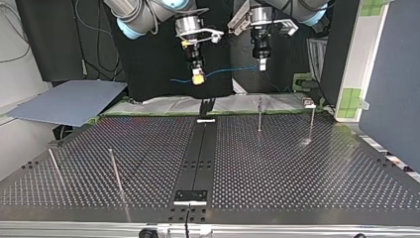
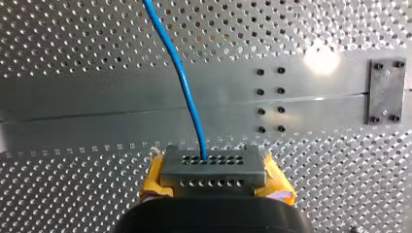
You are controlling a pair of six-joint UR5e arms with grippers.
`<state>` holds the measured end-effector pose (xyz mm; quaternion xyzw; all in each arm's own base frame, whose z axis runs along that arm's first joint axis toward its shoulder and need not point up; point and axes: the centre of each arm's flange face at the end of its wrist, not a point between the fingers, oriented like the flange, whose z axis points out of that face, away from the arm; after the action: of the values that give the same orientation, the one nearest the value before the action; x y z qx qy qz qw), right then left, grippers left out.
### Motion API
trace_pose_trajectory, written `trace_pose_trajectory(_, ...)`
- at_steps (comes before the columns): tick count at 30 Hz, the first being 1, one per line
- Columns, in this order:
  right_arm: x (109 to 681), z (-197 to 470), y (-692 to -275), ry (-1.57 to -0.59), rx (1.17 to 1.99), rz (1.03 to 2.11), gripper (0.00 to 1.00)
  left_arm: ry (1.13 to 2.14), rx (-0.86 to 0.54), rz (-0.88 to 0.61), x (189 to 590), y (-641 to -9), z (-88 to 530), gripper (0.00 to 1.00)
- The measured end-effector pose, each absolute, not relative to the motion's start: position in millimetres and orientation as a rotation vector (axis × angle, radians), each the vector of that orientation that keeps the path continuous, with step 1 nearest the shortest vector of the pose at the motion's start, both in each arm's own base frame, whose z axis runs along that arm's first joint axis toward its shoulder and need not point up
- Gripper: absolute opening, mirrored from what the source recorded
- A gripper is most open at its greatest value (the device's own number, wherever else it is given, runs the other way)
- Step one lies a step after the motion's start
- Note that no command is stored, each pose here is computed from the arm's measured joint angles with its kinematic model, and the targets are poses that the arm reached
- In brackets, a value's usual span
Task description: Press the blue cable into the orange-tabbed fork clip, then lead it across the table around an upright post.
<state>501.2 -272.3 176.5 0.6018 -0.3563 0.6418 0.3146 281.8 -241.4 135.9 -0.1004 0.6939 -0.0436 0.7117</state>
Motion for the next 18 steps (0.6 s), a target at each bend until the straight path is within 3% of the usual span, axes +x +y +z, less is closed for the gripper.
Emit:
trace_pose_trajectory(6,498,154,-276,-0.960,1.637,1.647,0.00,1.544,-0.235,-0.063,287,-234,134,0.00)
trace_pose_trajectory(18,503,105,-287,-0.977,1.657,1.661,0.00,1.551,-0.269,-0.026,303,-222,104,0.00)
